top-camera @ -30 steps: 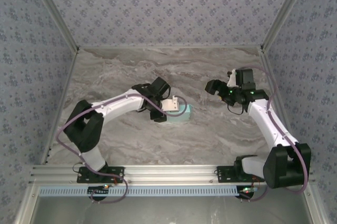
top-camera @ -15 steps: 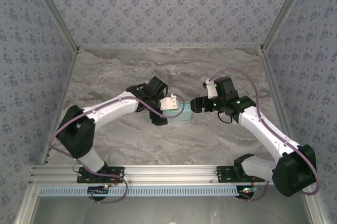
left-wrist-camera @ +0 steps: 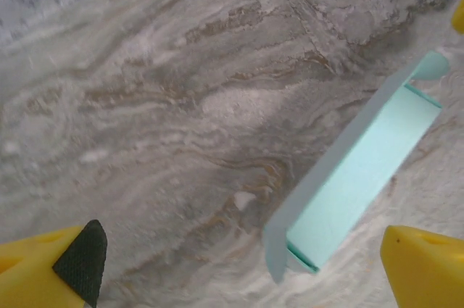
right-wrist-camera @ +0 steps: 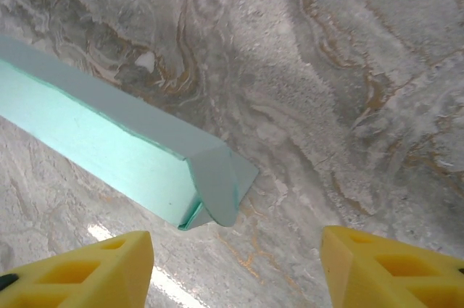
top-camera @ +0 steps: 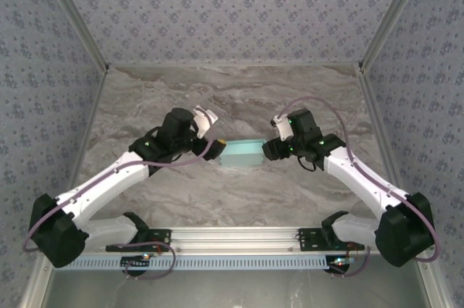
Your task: Fold the paper box
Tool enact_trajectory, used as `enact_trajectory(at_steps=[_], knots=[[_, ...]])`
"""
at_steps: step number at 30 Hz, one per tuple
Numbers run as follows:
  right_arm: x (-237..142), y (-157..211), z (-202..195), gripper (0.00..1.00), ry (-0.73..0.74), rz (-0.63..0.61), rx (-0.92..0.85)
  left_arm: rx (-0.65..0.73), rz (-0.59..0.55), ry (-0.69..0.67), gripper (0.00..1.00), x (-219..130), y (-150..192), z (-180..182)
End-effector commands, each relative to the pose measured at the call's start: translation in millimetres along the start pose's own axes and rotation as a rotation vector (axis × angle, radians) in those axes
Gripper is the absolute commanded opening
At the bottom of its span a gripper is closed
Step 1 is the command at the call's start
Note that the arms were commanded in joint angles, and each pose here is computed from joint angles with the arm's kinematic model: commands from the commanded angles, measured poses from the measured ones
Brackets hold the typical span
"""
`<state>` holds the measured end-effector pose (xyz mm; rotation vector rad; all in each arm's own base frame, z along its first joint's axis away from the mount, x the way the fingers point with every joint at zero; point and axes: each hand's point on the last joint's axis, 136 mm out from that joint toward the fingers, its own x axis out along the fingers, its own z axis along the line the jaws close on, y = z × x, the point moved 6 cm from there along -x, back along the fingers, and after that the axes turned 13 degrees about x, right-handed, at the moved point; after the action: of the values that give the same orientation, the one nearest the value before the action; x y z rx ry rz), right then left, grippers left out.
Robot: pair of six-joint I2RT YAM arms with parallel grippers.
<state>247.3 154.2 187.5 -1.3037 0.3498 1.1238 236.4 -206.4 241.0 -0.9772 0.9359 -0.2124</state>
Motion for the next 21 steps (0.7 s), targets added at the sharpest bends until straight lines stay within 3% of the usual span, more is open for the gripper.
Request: enact_trajectory(at_steps=[1, 3, 6, 8, 10, 12, 16, 21], knots=[[-0.3, -7.2, 8.1, 0.62, -0.028, -0.002, -0.027, -0.222, -0.081, 0.033, 0.99, -7.8, 5.4, -7.1], [3.4, -10.1, 8.3, 0.58, -0.031, -0.003, -0.017, -0.287, -0.141, -0.001, 0.99, -6.1, 15.1, -6.9], [9.3, -15.2, 9.9, 0.54, -0.046, 0.014, 0.013, -0.24, -0.243, -0.004, 0.99, 1.1, 20.9, -13.0], [11.1, -17.6, 12.5, 0.49, -0.074, 0.039, 0.028, -0.227, -0.213, -0.038, 0.99, 7.5, 20.7, -8.6], [10.1, -19.2, 15.8, 0.49, -0.092, 0.054, 0.036, -0.134, -0.191, 0.046, 0.98, 13.8, 16.2, -18.3], [7.6, -21.5, 17.1, 0.48, -0.098, 0.057, 0.043, -0.067, -0.192, 0.114, 0.9, 18.9, 15.5, -28.9], [5.4, -23.6, 17.0, 0.43, -0.087, 0.063, 0.066, -0.071, -0.096, 0.108, 0.57, 30.1, 17.1, -28.1], [6.4, -22.6, 17.1, 0.37, -0.079, 0.077, 0.098, -0.064, -0.088, 0.108, 0.45, 31.4, 13.4, -33.0]])
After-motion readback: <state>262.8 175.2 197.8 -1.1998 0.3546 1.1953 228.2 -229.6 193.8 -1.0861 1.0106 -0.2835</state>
